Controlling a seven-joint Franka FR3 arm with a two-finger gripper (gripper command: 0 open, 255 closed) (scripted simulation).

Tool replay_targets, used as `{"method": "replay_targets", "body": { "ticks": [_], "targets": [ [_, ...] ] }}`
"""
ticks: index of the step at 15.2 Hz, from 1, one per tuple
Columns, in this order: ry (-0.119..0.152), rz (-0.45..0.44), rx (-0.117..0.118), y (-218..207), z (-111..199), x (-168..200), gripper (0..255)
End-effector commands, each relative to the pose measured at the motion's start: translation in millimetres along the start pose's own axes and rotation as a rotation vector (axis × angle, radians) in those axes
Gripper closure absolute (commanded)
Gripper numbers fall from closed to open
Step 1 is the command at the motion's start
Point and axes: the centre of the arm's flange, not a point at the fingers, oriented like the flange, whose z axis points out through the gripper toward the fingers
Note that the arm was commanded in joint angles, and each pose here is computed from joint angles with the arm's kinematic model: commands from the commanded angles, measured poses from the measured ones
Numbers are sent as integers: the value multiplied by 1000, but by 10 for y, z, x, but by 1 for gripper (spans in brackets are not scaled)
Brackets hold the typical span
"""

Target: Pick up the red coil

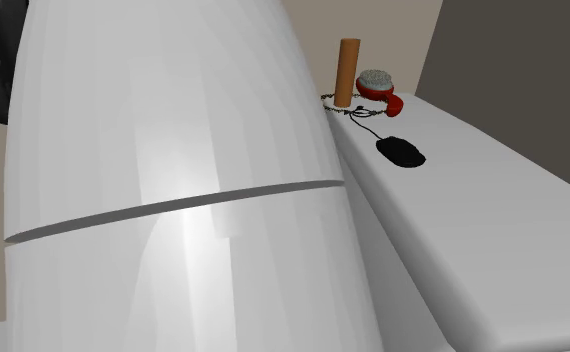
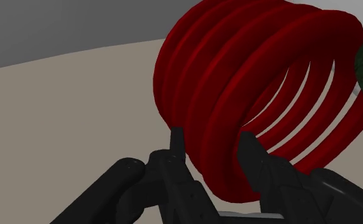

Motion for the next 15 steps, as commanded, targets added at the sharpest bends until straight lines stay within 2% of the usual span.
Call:
{"method": "replay_targets", "body": {
  "ticks": [1,15],
  "targets": [
    [0,0,0,90,-45,22,255],
    [0,0,0,646,-347,124,255]
  ]
}}
